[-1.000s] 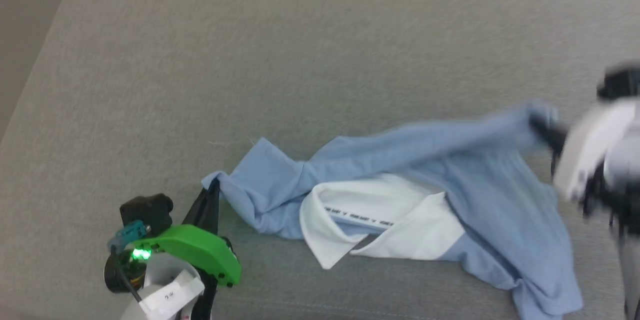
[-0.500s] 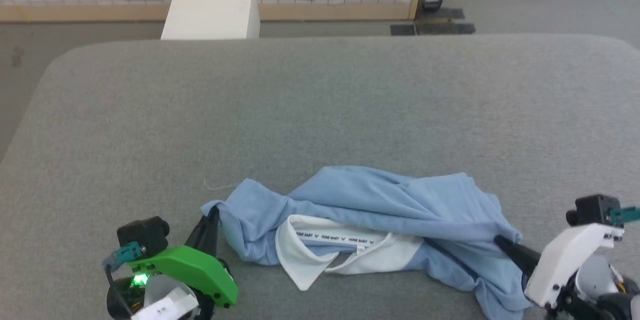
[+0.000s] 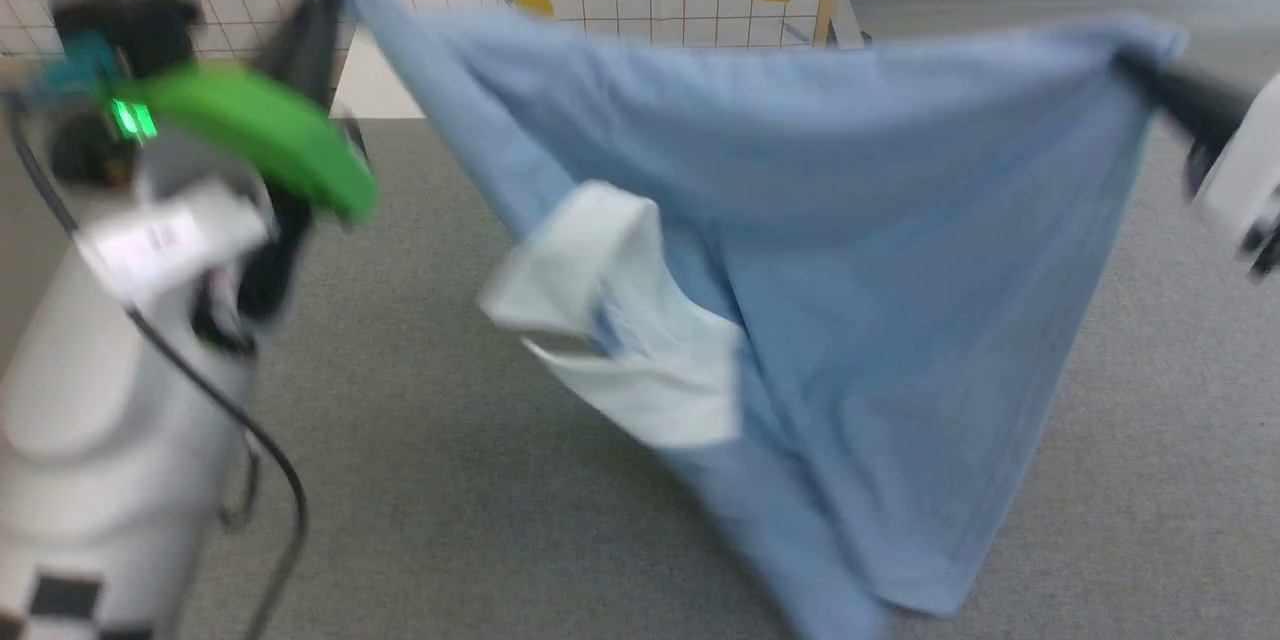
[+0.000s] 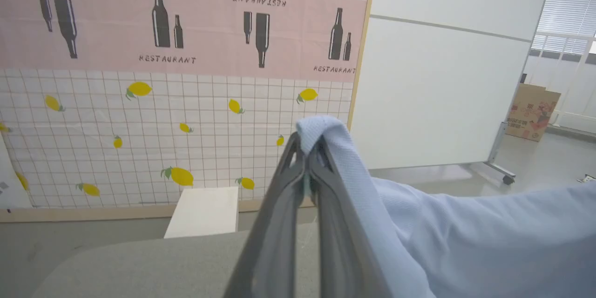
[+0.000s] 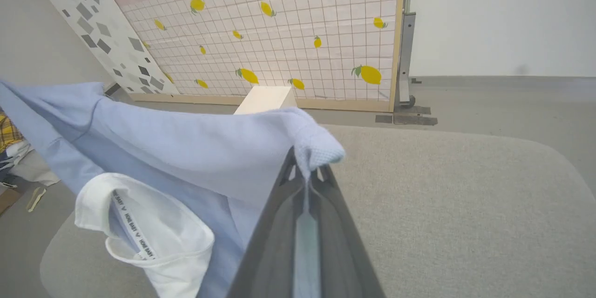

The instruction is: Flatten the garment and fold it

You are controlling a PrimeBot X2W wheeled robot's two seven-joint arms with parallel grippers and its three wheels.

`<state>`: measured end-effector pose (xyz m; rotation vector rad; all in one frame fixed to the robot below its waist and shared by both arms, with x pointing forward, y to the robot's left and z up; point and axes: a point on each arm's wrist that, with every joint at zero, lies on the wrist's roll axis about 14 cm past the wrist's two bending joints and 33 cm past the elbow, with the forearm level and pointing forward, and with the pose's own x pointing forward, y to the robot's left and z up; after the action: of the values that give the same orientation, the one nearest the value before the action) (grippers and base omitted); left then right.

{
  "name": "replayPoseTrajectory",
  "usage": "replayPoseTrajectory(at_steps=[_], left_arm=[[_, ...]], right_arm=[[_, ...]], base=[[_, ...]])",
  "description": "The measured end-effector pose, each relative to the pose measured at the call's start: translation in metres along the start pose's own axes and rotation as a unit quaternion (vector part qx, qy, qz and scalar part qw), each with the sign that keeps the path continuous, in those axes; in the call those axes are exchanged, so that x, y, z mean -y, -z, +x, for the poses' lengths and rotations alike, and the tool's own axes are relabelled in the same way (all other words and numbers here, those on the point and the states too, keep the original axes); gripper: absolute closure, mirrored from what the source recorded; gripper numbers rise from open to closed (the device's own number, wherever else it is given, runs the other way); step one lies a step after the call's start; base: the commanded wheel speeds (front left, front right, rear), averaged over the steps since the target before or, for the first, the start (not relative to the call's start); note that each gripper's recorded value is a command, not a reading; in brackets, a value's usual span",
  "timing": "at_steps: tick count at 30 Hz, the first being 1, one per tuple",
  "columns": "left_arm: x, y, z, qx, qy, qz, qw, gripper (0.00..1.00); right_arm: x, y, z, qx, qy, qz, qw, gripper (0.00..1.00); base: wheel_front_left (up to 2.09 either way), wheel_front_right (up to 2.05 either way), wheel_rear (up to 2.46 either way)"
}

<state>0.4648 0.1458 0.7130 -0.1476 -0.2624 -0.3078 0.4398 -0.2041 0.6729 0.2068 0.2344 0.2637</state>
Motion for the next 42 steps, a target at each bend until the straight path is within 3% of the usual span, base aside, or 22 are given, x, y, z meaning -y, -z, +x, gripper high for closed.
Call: replayPoseTrajectory(at_steps=[5,10,19,24,30,36,42], left_arm=[[0.005,-0.08,0.033,0.067,0.017,0.056,0.996,1.0],[-0.004,-0.111,0.051,0.07,0.006,0.105,0.992,1.0],[-0.029,-0.08,0.083,0.004,-0.014,0.137,0.99,1.0],[-0.042,-0.077,0.11,-0.004,-0.022,0.191,0.981,1.0],[-0.066,-0.103,0.152,0.042,-0.065,0.239,0.968,1.0],[-0.071,-0.127,0.193,0.138,-0.096,0.271,0.948,1.0],[-0.085,-0.095,0.22,0.183,-0.11,0.269,0.939,1.0]], right_arm=[[0.005,-0.061,-0.008,0.05,0.015,-0.023,0.998,1.0],[0.013,-0.083,-0.012,0.061,0.031,-0.032,0.997,1.0],[0.028,-0.072,0.009,0.027,0.053,-0.033,0.998,1.0],[0.031,-0.081,0.039,0.031,0.062,-0.034,0.997,1.0],[0.025,-0.122,0.089,0.081,0.077,-0.06,0.992,1.0],[0.026,-0.172,0.135,0.176,0.089,-0.043,0.979,1.0],[0.04,-0.17,0.181,0.209,0.099,-0.039,0.972,1.0]], base=[[0.0,0.0,0.0],[0.0,0.0,0.0],[0.0,0.0,0.0],[0.0,0.0,0.0],[0.0,0.0,0.0],[0.0,0.0,0.0],[0.0,0.0,0.0]])
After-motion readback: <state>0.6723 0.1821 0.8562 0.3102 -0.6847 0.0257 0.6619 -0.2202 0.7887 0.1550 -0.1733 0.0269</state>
